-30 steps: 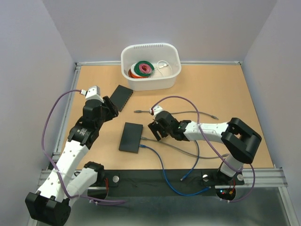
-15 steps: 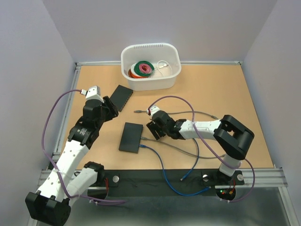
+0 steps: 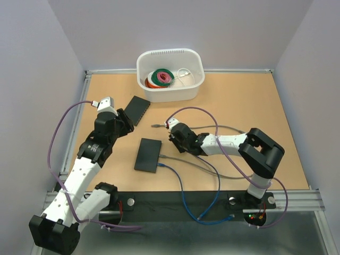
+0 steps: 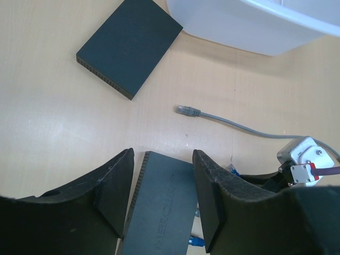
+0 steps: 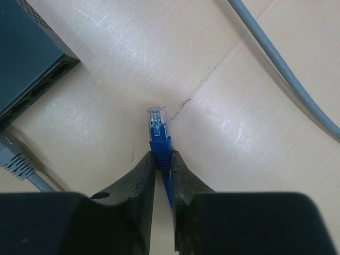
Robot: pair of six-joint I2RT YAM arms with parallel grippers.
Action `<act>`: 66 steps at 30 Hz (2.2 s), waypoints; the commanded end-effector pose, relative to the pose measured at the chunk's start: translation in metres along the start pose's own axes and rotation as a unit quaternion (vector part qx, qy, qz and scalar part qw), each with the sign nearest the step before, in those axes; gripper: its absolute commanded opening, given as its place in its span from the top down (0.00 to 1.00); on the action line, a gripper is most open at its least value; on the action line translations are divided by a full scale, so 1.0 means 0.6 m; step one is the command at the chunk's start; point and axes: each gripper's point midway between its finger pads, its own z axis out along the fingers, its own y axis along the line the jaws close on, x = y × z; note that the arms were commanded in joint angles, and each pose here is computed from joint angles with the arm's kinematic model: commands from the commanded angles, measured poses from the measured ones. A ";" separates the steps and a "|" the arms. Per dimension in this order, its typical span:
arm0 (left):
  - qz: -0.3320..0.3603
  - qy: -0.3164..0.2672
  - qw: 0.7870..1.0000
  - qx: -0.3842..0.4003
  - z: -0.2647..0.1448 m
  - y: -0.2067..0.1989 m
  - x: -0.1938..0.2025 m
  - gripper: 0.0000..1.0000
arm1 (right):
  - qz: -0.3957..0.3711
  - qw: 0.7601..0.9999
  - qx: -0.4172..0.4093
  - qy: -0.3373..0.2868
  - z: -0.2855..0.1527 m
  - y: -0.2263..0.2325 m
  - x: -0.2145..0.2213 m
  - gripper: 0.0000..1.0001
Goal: Insert the plug into the switch port
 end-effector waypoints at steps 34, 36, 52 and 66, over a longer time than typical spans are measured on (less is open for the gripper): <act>-0.081 0.004 0.918 0.389 -0.090 -0.221 0.051 0.44 | 0.031 0.939 -0.269 -0.211 -0.252 0.108 -0.231 0.99; -0.081 0.016 0.920 0.383 -0.083 -0.223 0.064 0.44 | 0.032 0.938 -0.270 -0.213 -0.256 0.108 -0.235 0.99; -0.085 0.036 0.930 0.355 -0.056 -0.221 0.097 0.55 | 0.039 0.933 -0.276 -0.227 -0.273 0.108 -0.253 0.99; -0.080 0.045 0.927 0.363 -0.055 -0.232 0.110 0.72 | 0.056 0.930 -0.261 -0.254 -0.295 0.094 -0.277 1.00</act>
